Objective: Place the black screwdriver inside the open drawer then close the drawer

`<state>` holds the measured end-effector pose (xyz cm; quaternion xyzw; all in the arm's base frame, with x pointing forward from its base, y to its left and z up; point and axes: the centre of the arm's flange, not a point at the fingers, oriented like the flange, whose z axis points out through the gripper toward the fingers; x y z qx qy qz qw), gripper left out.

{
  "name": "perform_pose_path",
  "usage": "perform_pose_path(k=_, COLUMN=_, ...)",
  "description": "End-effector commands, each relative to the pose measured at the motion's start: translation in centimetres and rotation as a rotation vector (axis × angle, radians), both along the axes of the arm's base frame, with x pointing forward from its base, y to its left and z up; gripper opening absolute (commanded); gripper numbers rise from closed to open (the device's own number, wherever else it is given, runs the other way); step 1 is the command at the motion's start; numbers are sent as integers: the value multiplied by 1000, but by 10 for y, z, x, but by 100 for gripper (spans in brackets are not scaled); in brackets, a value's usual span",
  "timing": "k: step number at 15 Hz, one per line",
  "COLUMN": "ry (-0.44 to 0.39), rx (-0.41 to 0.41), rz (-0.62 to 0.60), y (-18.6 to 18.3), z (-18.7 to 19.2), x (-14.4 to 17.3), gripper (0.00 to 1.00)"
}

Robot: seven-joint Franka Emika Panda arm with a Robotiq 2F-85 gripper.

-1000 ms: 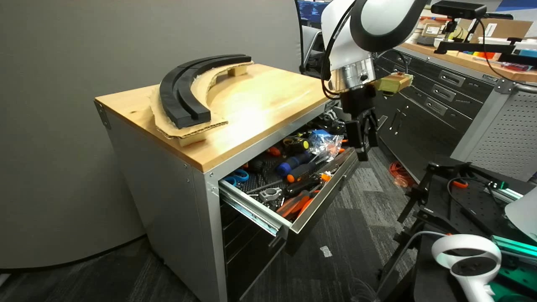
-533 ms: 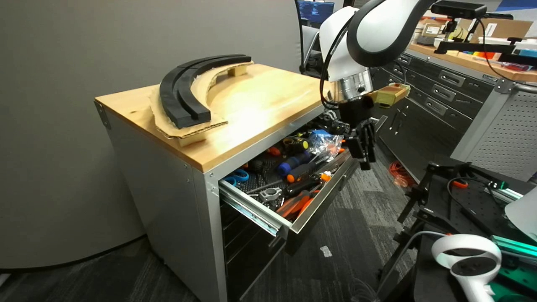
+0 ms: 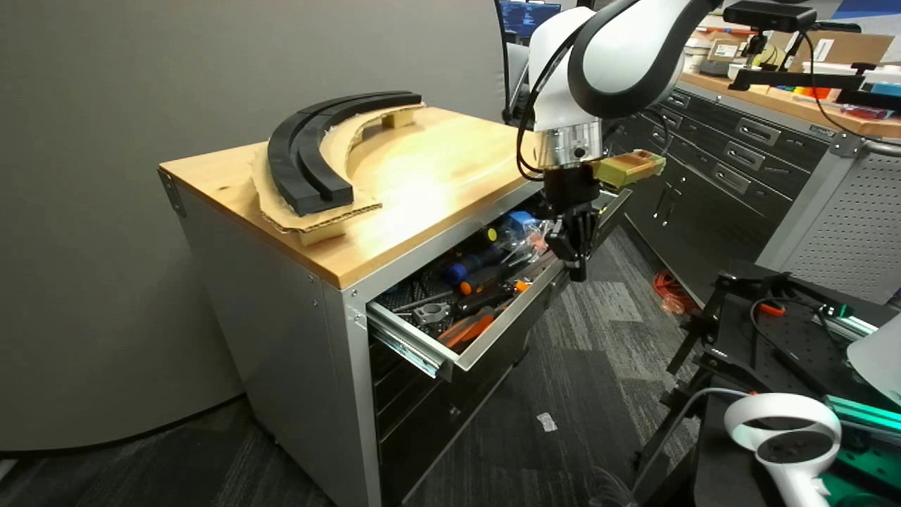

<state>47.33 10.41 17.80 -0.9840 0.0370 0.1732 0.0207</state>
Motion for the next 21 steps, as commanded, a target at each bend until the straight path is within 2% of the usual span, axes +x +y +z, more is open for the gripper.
perform_pose_path(k=1, ry=-110, rx=20, rz=-4, y=21, z=-12, x=46, gripper=0)
perform_pose_path(k=9, ry=-210, rx=11, rz=63, y=30, z=-11, x=96, gripper=0)
perform_pose_path(k=14, ry=-273, rx=0, rz=101, y=40, z=3, x=93, gripper=0)
perform_pose_path(k=17, ry=-245, rx=-19, rz=134, y=45, z=6, x=90, gripper=0)
perform_pose_path(k=21, ry=-248, rx=-23, rz=150, y=44, z=16, x=78, gripper=0)
